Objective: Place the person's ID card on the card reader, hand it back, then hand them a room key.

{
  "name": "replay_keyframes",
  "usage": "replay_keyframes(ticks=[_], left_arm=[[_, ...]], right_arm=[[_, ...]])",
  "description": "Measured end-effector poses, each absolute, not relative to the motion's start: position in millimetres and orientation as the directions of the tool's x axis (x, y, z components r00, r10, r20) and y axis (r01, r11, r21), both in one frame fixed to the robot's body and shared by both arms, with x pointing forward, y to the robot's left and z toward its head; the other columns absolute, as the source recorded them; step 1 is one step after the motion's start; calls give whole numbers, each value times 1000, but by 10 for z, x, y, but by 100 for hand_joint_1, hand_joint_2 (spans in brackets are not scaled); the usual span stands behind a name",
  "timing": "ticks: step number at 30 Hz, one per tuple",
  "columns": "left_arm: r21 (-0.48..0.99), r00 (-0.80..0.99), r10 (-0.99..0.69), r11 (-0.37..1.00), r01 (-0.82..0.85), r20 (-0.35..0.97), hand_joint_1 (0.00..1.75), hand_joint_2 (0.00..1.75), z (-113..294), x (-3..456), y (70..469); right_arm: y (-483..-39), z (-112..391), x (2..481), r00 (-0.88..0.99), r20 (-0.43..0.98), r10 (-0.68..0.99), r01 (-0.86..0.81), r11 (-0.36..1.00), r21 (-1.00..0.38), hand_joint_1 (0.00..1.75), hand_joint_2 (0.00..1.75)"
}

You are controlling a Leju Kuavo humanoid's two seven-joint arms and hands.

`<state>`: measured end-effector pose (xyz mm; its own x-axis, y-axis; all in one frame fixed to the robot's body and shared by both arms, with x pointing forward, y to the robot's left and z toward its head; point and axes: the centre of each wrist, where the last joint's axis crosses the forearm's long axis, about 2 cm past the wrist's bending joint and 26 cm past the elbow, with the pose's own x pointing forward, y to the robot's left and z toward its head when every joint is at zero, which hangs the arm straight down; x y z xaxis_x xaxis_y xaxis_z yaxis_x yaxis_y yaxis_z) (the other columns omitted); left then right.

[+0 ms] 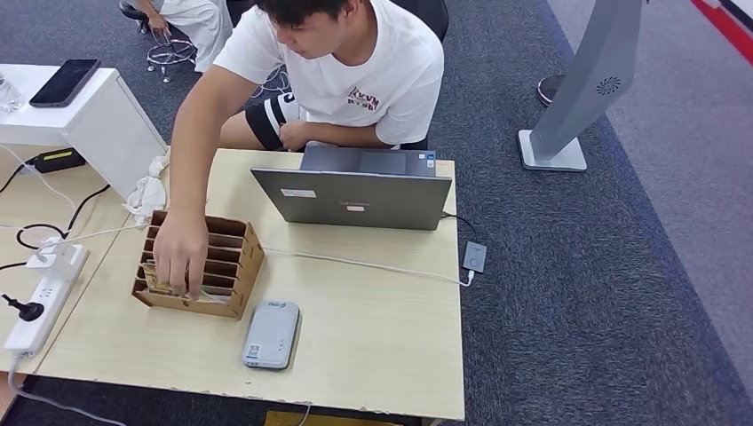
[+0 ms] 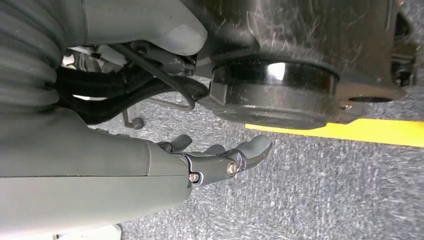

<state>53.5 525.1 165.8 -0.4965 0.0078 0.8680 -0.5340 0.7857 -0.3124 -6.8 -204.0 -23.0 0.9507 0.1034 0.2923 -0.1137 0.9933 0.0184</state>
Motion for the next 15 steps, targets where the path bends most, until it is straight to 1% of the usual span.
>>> replay_keyframes(ticks=[2, 5, 9, 12, 13, 14, 15], left_arm=[[-383, -484, 63, 703, -600, 873, 0, 175, 1404, 379, 5177], [-469, -485, 146, 591, -656, 863, 0, 175, 1081, 222, 5032], [-518, -492, 198, 510, -687, 848, 0, 175, 880, 126, 4899], [-542, -494, 231, 458, -705, 838, 0, 44, 804, 94, 4842], [-553, -491, 255, 417, -722, 833, 0, 44, 769, 79, 4820], [-563, -486, 286, 355, -747, 826, 0, 87, 717, 61, 4788], [-567, -484, 305, 320, -759, 820, 0, 116, 690, 50, 4771]], right_arm=[[-2049, -219, -51, 945, 308, 113, -123, 992, 12, 0, 175], [-2074, -212, -35, 943, 317, 107, -114, 994, 4, 0, 175], [-2102, -206, -36, 945, 316, 86, -89, 996, -3, 0, 175], [-2116, -203, -42, 948, 312, 62, -62, 998, -8, 0, 175], [-2123, -203, -45, 949, 311, 57, -55, 998, -13, 0, 175], [-2134, -205, -49, 949, 310, 54, -51, 999, -20, 0, 175], [-2139, -206, -51, 949, 309, 53, -48, 999, -24, 0, 175]])
